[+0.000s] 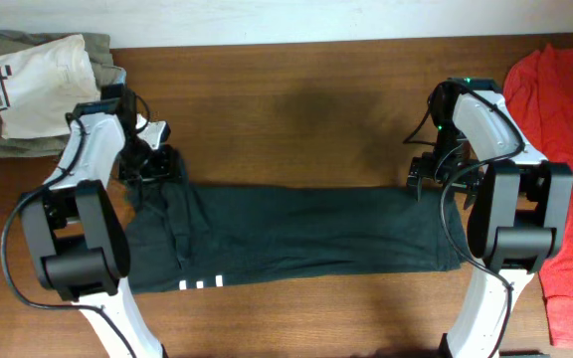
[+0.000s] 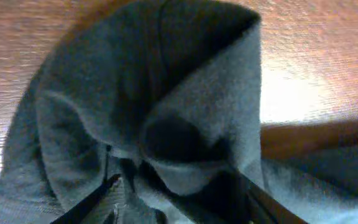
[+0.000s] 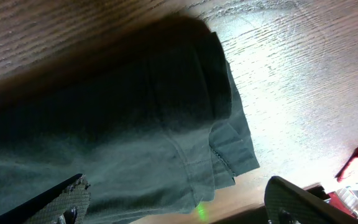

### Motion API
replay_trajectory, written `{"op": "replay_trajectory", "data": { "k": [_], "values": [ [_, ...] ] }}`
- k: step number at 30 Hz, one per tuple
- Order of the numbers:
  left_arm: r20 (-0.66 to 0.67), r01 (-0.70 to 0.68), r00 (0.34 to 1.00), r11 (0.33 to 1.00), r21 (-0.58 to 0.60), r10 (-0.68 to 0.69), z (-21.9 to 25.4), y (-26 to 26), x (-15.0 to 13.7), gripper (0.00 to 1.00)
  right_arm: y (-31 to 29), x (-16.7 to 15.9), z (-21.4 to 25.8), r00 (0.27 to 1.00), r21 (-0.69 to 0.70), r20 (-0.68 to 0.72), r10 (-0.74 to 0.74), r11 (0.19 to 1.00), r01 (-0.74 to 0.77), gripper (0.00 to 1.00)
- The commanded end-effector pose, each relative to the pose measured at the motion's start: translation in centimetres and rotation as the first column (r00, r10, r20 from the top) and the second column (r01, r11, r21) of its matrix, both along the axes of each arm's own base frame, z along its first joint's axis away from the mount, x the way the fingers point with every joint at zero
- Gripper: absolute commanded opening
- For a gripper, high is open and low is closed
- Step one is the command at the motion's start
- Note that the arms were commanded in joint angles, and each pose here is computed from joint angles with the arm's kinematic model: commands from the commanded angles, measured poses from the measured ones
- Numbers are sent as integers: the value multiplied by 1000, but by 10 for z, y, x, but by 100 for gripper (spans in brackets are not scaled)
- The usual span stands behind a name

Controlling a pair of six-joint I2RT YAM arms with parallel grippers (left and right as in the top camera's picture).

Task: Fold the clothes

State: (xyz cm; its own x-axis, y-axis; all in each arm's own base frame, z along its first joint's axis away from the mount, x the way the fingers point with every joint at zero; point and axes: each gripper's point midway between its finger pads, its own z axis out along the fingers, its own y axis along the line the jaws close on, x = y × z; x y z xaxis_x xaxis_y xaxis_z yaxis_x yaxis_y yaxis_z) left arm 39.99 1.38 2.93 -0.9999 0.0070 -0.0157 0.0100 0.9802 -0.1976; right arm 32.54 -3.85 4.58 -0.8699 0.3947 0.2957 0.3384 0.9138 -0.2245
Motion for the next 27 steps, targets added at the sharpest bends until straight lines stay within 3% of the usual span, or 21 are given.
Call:
{"op": "replay_trajectory", "data": {
  "k": [1,4,8,10,12,15,17,21,22,23,27],
  "values": [
    [-13,56,998,995,-79,-57,-4,-13,-6,43,-2,-1,2,1000,-16,-2,17,1000,-17,93],
    [-40,62,997,994,-84,-66,-7,-14,-15,0,-2,-2,2,1000,-15,-4,17,1000,-17,93],
    [-103,-50,994,996,-74,42,22,-14,-31,0,-1,-2,2,1000,-13,-5,16,1000,-16,93],
    [-138,-260,955,965,46,264,53,0,-49,0,0,-2,2,1000,-8,-4,14,1000,-14,93],
    [-171,-416,862,858,300,478,67,32,-83,0,3,-1,1,1000,9,1,7,1000,-7,93],
    [-214,-408,838,836,368,503,71,38,-101,0,4,-1,1,1000,17,1,5,1000,-5,93],
    [-197,-444,779,745,497,596,70,54,-119,0,5,-1,1,1000,19,2,4,1000,-4,93],
    [-263,-416,737,725,549,622,30,52,-153,2,5,-1,1,1000,19,2,4,1000,-4,93],
    [-267,-413,736,725,551,622,19,51,-158,19,5,-1,1,1000,19,1,4,1000,-4,93],
    [-267,-406,737,723,559,621,14,52,-162,87,5,-1,1,1000,19,1,4,1000,-4,93],
    [-159,-448,769,700,556,619,59,63,-134,87,7,-8,4,1000,32,-30,1,1000,0,89]
  ]
}}
